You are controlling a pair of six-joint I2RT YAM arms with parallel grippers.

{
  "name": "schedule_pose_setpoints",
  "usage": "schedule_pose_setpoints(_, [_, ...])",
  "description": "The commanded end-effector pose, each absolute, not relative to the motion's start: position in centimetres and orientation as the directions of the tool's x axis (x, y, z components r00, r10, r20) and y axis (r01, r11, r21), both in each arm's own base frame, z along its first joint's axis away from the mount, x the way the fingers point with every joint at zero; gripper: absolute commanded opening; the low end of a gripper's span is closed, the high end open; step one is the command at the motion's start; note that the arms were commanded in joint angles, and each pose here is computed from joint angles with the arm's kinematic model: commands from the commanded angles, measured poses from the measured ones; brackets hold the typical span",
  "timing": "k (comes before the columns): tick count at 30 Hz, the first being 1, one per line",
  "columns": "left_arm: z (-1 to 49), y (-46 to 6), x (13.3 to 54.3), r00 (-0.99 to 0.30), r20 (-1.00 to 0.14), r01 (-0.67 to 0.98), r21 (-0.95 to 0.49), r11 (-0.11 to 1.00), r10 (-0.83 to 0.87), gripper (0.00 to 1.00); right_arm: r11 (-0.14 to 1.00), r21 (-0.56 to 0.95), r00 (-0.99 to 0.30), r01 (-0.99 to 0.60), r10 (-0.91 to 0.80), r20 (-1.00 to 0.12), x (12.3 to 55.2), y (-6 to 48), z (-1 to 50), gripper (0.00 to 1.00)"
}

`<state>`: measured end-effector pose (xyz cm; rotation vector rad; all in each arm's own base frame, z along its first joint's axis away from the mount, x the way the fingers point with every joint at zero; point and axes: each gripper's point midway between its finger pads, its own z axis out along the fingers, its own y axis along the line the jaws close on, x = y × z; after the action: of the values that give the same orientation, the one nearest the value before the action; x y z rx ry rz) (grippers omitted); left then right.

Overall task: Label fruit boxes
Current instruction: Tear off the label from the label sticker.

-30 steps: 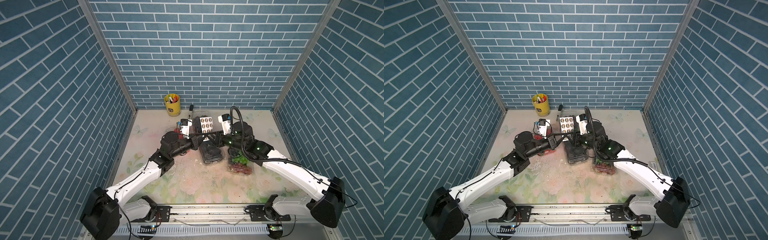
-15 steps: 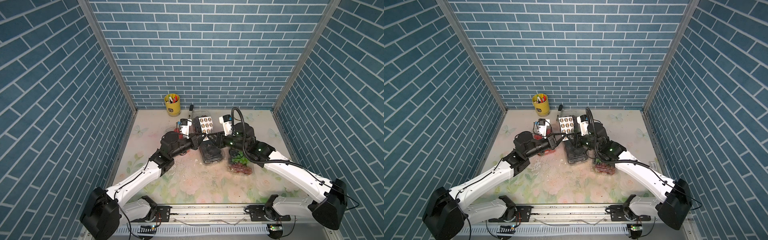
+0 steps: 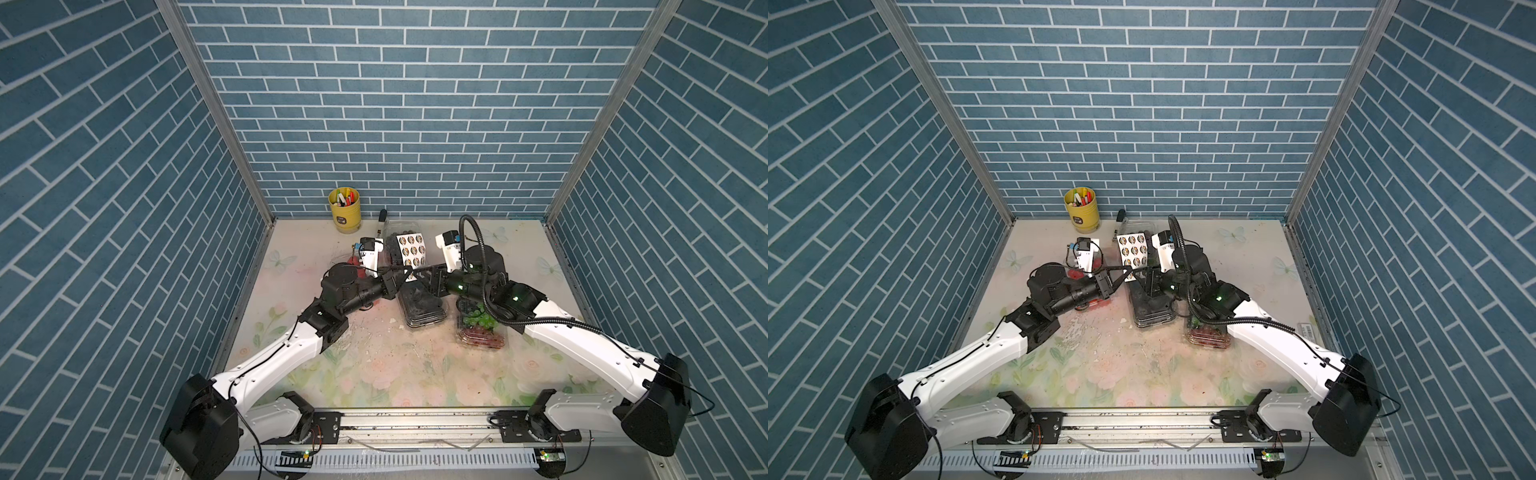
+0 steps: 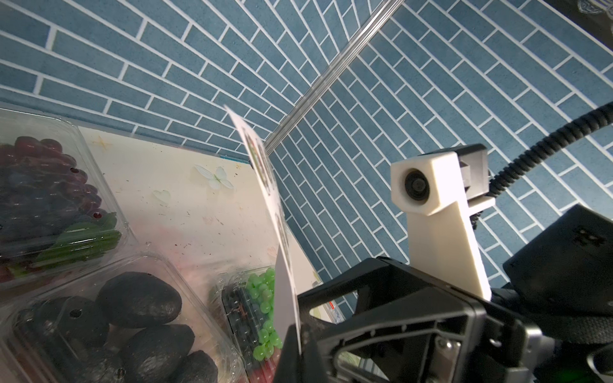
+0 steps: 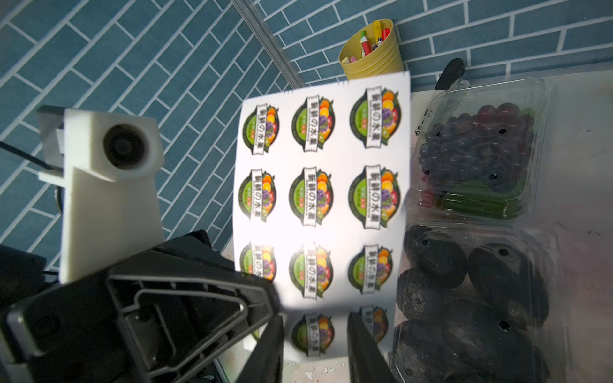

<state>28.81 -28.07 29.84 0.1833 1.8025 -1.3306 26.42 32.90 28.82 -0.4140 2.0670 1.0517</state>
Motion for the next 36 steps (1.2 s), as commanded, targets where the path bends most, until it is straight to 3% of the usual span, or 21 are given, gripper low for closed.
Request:
schedule_pose_setpoints(1, [31.1,-28.4,28.4,-0.595,-0.720,0.605,-0.693,0.391,-0.356,0.00,0.624,0.518,-0.640,-0.585,0.037,-0.768,26.7,32.9,28.8,0.30])
schedule_pose_setpoints(16, [30.9,-28.4,28.5,-0.597,-0.720,0.602,-0.693,0.397,-0.353,0.00,0.613,0.527,-0.633,-0.589,0.056,-0.772,26.5,32.8,29.2,0.19])
schedule_pose_setpoints(25, [30.9,-28.3,28.5,-0.594,-0.722,0.603,-0.691,0.398,-0.354,0.00,0.582,0.548,-0.639,-0.601,0.062,-0.767,26.3,33.4,29.4,0.00])
schedule_pose_setpoints(36, [30.5,-26.9,28.9,-0.568,-0.739,0.568,-0.671,0.477,-0.362,0.00,0.683,0.484,-0.631,-0.547,0.044,-0.774,26.7,31.1,28.1,0.00])
